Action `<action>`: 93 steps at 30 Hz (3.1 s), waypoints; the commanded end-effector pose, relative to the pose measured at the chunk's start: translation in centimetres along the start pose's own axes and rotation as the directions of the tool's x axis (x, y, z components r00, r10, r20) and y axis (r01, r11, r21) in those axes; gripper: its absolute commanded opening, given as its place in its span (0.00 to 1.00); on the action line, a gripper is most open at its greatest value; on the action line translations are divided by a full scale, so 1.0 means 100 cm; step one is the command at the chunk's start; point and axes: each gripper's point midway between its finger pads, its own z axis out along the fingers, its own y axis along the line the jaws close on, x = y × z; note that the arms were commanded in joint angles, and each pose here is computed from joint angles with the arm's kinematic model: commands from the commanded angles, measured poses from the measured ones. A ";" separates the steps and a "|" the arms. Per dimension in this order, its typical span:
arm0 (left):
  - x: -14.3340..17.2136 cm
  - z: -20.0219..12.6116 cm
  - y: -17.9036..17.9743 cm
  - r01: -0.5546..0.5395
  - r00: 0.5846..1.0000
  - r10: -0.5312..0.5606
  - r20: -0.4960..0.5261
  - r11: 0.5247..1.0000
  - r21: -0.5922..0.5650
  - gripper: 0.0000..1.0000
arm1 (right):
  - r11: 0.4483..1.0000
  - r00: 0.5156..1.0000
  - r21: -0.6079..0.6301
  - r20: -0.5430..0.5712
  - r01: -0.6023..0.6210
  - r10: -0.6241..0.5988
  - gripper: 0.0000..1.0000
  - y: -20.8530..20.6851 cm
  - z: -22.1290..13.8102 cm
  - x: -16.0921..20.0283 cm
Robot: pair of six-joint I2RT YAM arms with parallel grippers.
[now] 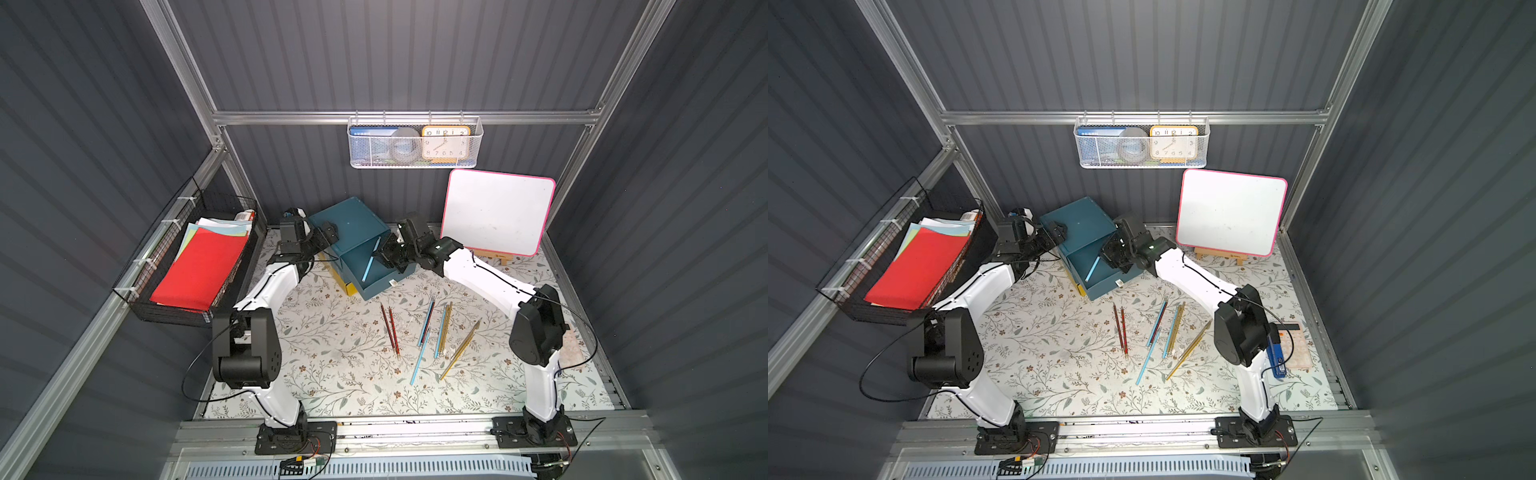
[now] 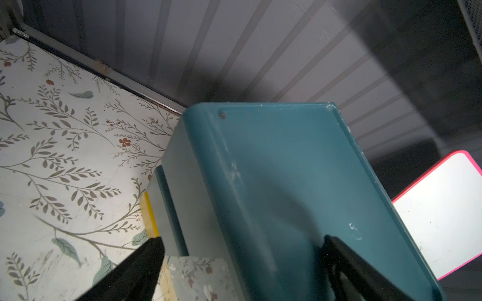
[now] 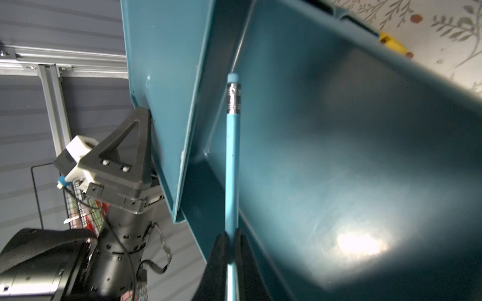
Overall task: Please place the pencils in the drawer according to their color
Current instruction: Place the pencil in the drawer, then pick up the pencil from the center of the board.
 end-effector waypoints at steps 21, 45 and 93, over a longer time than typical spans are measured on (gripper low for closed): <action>0.017 0.005 0.003 0.006 0.999 -0.006 -0.046 1.000 -0.006 1.00 | 0.997 0.997 0.043 0.042 0.063 -0.065 0.26 0.002 0.003 -0.015; 0.015 0.005 0.001 0.003 0.999 -0.003 -0.043 1.000 -0.002 1.00 | 0.973 0.976 -0.087 0.048 0.216 -0.212 0.41 0.046 -0.108 0.023; 0.017 0.003 -0.001 0.000 0.999 0.001 -0.041 1.000 0.015 1.00 | 0.750 0.969 0.617 -0.205 0.237 -0.137 0.47 -0.271 -0.083 0.127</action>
